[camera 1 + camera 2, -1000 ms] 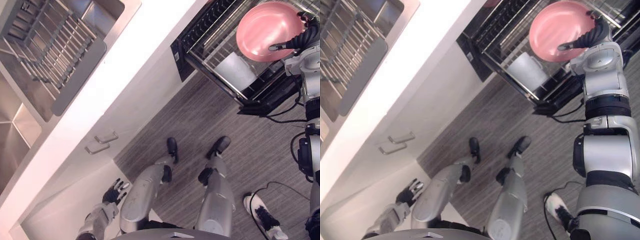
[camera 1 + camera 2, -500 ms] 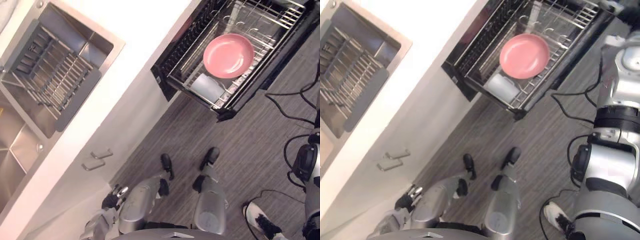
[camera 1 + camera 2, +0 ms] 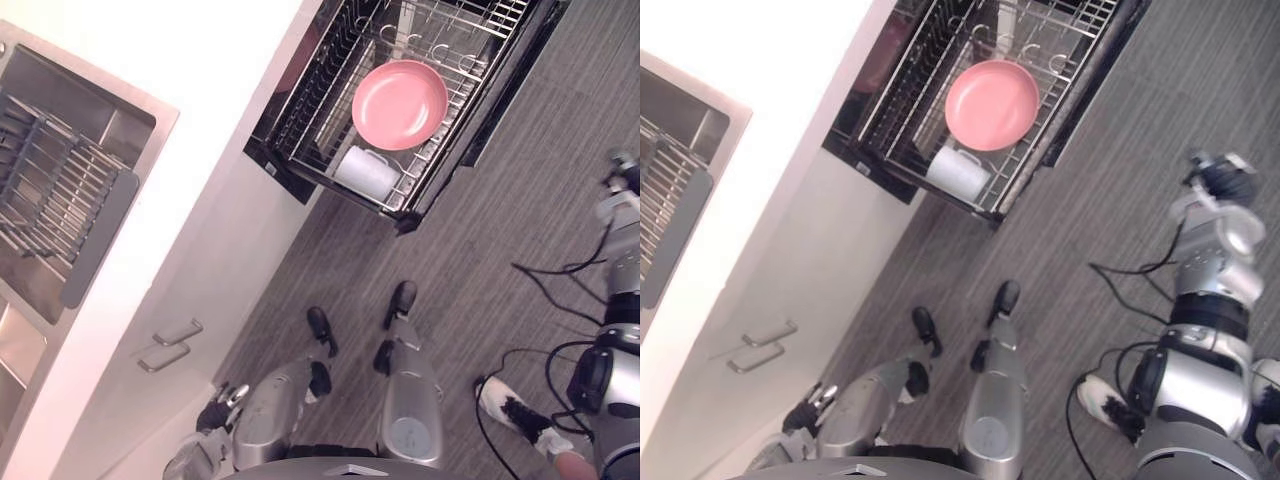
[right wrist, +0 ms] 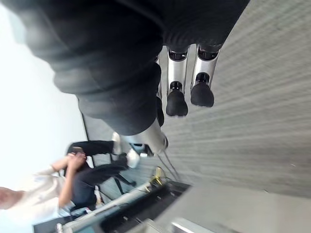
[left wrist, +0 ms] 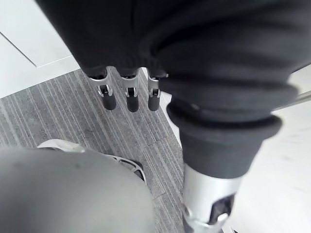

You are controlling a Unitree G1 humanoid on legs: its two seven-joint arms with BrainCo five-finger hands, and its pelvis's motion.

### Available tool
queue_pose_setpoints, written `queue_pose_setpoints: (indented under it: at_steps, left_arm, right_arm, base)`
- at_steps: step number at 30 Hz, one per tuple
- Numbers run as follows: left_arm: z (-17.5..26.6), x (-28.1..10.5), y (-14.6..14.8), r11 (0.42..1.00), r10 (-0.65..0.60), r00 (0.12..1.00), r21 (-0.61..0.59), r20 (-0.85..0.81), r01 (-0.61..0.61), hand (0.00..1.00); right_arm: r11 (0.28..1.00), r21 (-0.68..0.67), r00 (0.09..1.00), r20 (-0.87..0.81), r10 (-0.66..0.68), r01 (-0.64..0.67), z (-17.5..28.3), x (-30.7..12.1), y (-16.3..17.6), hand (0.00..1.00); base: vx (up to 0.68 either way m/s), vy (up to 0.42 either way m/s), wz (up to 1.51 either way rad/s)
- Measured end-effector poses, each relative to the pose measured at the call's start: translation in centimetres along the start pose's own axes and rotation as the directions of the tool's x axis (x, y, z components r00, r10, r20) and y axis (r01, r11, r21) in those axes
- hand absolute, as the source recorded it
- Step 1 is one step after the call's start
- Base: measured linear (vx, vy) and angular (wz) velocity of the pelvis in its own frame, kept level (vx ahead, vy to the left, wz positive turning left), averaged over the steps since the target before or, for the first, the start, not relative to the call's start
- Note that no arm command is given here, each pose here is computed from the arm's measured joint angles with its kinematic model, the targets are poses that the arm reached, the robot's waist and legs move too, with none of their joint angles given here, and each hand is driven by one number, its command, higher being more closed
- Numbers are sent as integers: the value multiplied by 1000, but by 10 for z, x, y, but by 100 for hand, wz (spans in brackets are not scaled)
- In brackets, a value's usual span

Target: Walk over to the sink, pick up the cup, carry it to the dishwasher, place the cup inside the dishwasher, then close the dishwasher door

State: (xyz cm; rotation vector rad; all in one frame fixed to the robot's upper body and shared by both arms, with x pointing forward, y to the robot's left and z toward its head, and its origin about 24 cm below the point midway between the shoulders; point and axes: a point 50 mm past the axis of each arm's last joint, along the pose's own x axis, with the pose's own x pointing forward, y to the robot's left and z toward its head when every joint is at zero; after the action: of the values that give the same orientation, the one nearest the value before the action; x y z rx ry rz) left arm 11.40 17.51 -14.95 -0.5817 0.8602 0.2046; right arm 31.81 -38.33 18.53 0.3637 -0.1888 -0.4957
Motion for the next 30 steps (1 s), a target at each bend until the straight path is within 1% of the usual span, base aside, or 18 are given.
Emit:
queue_pose_setpoints:
  at_steps: [4, 6, 8, 10, 11, 12, 20, 24, 27, 29, 30]
  left_arm:
    - [2, 1, -2, 1000, -9, 1000, 22, 0, 9, 0]
    - [3, 2, -4, 999, -18, 1000, 31, 0, 18, 0]
    - [5, 3, -5, 999, -25, 1000, 44, -1, 25, 0]
    - [5, 4, -5, 999, -26, 1000, 45, 0, 26, 0]
    - [5, 4, -5, 999, -26, 1000, 45, 0, 26, 0]
    - [6, 4, -6, 999, -28, 1000, 46, 0, 28, 0]
    - [4, 5, -10, 998, -44, 999, 43, -3, 44, 0]
    - [-3, 5, -16, 996, -66, 997, 56, -32, 68, 0]
    - [-10, 4, -20, 996, -77, 995, 50, -61, 80, 0]
    - [-17, 4, -24, 994, -92, 992, 43, -91, 96, 0]
    - [-22, 3, -27, 994, -98, 990, 33, -101, 102, 0]
  right_arm:
    - [981, -5, 977, -95, 193, -194, -31, -2, 29, 100]
    - [967, -10, 960, -126, 252, -255, -42, -4, 39, 100]
    - [941, -11, 927, -177, 330, -337, -57, -7, 59, 100]
    - [943, 2, 926, -189, 326, -331, -62, -8, 60, 100]
    - [940, 4, 920, -201, 336, -342, -63, -8, 62, 100]
    - [926, 7, 904, -216, 369, -376, -65, -9, 71, 100]
    - [925, 30, 895, -240, 375, -380, -60, -1, 93, 100]
    - [938, 5, 911, -240, 336, -345, -47, 7, 95, 100]
    - [936, 25, 915, -201, 349, -352, -30, 14, 108, 100]
    - [943, 21, 925, -187, 331, -333, -18, 19, 111, 100]
    - [950, 47, 932, -185, 312, -309, -13, 22, 109, 100]
  base:
    - [33, -5, 6]
    - [11, 0, 11]
    - [-1, 3, 25]
    - [-6, 6, 29]
    - [-3, 7, 26]
    - [-5, 6, 21]
    - [-34, -22, 30]
    - [-64, -89, 52]
    - [-68, -99, 50]
    - [-79, -143, 57]
    - [-67, -149, 60]
